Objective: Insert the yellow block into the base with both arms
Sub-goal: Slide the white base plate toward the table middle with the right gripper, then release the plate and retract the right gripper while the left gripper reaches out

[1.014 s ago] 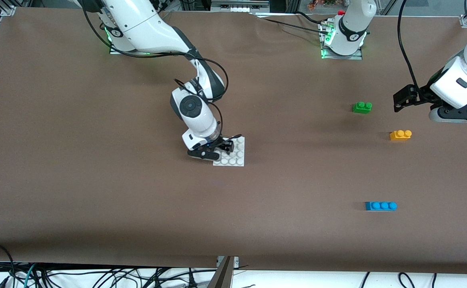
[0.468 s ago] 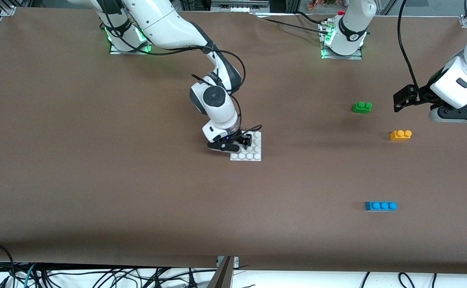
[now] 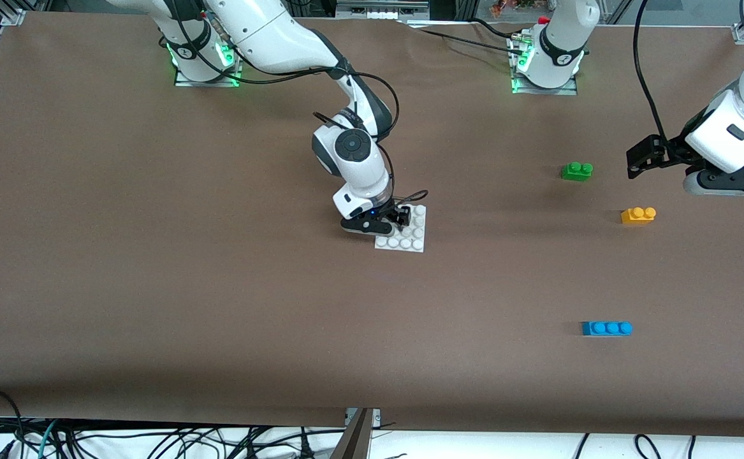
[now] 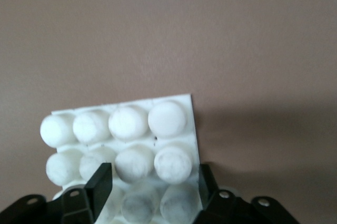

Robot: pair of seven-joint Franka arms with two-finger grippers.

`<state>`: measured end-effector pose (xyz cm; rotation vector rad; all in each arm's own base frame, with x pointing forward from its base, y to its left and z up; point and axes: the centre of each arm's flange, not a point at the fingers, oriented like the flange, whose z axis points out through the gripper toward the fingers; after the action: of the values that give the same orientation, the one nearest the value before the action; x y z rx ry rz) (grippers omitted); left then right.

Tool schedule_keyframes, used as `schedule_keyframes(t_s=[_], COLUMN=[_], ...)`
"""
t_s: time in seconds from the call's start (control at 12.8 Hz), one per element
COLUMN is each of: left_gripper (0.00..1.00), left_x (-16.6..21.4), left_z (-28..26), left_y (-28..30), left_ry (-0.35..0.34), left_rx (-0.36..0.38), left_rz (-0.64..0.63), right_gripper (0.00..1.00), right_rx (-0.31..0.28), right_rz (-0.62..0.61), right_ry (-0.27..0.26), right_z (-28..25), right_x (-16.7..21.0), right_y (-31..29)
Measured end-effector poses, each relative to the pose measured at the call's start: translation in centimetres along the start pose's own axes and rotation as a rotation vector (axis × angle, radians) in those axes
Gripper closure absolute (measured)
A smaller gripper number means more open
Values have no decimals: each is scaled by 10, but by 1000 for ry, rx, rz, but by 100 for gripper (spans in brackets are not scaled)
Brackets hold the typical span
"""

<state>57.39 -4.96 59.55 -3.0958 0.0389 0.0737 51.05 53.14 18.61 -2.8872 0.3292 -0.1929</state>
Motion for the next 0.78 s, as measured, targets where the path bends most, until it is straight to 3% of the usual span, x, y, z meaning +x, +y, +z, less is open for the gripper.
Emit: schedule_keyframes(t_s=[0.08, 0.31, 0.55, 0.78], left_gripper=[0, 0, 0, 0], left_x=[0, 0, 0, 0], left_z=[0, 0, 0, 0], left_y=[0, 0, 0, 0], left_ry=[0, 0, 0, 0], left_rx=[0, 0, 0, 0], left_rz=[0, 0, 0, 0], right_gripper=[22, 1, 0, 0], right_rx=[-1, -41, -69, -105], right_rz=[4, 20, -7, -76], right_ry=[8, -13, -36, -76], right_z=[-5, -38, -94, -172], right_x=[8, 44, 100, 169], right_y=[-2, -11, 0, 57])
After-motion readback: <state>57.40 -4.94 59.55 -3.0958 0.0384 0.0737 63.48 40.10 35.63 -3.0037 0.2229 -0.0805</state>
